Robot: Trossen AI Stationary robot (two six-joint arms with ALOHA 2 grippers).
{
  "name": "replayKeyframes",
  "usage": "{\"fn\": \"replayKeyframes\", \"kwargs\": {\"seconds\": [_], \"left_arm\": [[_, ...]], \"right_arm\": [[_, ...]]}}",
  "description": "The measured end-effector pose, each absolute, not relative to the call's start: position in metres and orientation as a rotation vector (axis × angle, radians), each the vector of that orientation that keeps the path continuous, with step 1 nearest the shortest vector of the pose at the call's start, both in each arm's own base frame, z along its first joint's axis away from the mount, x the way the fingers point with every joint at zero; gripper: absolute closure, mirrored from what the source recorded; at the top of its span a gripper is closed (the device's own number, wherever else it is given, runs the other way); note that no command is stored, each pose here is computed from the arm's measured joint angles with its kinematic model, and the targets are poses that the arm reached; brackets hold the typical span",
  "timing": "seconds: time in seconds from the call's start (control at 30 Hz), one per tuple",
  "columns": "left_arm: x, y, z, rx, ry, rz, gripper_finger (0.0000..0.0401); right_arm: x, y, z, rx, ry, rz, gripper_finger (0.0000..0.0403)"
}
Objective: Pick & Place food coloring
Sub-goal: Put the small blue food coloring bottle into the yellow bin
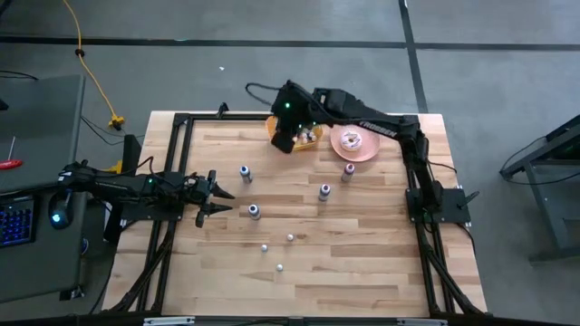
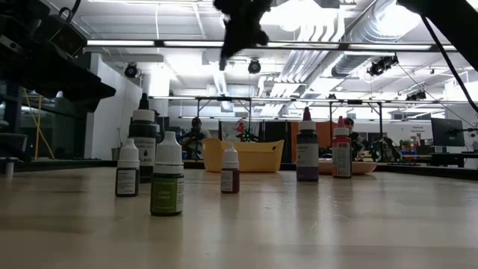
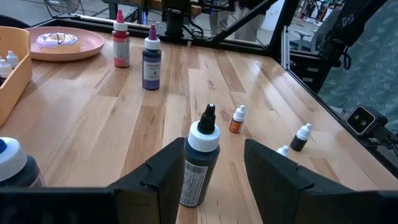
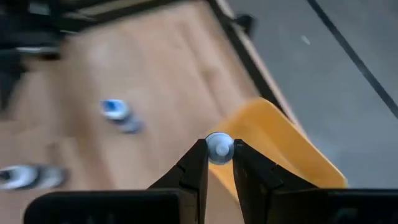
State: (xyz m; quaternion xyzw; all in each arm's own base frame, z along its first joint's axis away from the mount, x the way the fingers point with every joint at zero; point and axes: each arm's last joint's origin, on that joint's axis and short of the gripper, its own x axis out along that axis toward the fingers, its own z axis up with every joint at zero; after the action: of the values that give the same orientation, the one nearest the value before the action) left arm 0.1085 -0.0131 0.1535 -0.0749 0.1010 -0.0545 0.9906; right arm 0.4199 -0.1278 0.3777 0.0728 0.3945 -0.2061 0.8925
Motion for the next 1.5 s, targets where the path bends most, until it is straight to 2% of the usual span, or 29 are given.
{"fn": "replayKeyframes", "kwargs": {"seconds": [0.2, 0.57, 0.83, 1.5], "left_arm": [[0.108, -0.013, 0.153, -0.15, 0.203, -0.109, 0.0238], [0.108, -0.013, 0.153, -0.15, 0.203, -0.109, 0.0238], [0.108, -0.013, 0.153, -0.15, 0.204, -0.109, 0.0238], [0.108, -0.013, 0.153, -0.15, 0.204, -0.109, 0.0238]], "right_arm": [[0.409, -0.176, 0.358, 0.219, 0.831, -0.605, 0.0348], [0.399, -0.235, 0.287, 0.419, 0.781, -0.712, 0.0348], [0.391, -0.248, 0.252, 0.513, 0.78, -0.758, 0.0348], [0.394, -0.256, 0.217, 0.588, 0.806, -0.801, 0.0348]]}}
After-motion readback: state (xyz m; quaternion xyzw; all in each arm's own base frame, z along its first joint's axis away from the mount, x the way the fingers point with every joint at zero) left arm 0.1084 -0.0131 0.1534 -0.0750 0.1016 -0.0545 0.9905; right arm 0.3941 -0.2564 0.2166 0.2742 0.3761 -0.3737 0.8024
